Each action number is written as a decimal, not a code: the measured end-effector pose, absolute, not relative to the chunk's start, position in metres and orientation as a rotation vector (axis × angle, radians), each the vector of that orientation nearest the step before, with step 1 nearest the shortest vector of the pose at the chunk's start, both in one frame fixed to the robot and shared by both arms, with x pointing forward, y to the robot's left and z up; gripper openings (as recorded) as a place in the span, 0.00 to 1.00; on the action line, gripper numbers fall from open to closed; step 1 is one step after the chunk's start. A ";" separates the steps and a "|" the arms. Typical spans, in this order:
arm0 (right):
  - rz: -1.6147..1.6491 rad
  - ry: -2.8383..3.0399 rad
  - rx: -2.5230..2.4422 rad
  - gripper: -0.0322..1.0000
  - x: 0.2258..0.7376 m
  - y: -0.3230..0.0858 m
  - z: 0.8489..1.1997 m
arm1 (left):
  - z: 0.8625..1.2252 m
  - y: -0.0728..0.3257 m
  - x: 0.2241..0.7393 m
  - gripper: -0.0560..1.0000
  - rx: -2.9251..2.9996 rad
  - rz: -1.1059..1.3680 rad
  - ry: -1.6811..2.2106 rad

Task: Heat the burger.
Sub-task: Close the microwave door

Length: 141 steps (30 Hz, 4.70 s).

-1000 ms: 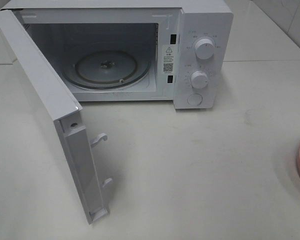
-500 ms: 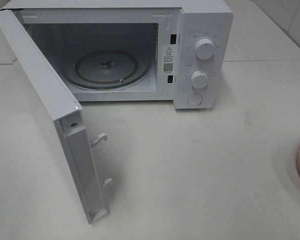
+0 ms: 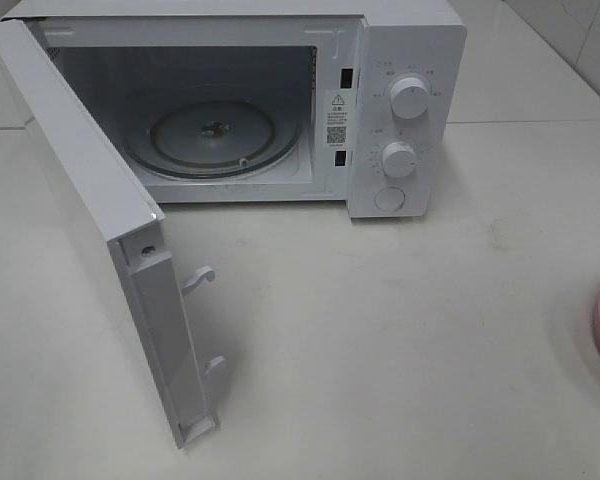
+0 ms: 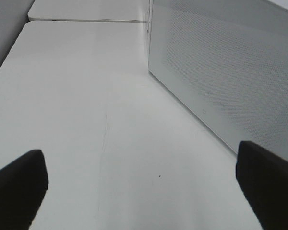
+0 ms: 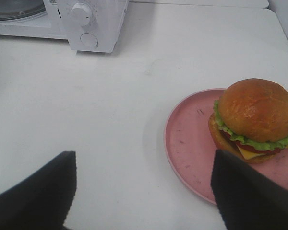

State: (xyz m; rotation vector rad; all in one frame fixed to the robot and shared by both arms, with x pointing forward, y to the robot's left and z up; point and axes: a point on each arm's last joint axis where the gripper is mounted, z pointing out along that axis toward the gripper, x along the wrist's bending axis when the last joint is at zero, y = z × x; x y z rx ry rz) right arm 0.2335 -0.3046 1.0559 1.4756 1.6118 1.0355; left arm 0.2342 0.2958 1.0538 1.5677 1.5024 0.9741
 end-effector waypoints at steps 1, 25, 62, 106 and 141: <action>1.035 1.612 1.476 0.77 0.233 -0.305 1.056 | 1.054 0.296 0.234 0.99 1.568 0.974 1.502; 1.035 1.612 1.476 0.77 0.233 -0.305 1.056 | 1.054 0.295 0.235 0.99 1.567 0.964 1.502; 1.035 1.612 1.476 0.77 0.233 -0.305 1.056 | 1.022 0.309 0.391 0.05 1.442 1.024 1.538; 1.035 1.612 1.476 0.77 0.233 -0.305 1.056 | 0.945 0.232 0.473 0.05 1.536 0.797 0.946; 1.035 1.612 1.476 0.77 0.233 -0.305 1.056 | 0.939 0.129 0.541 0.05 1.513 0.754 1.096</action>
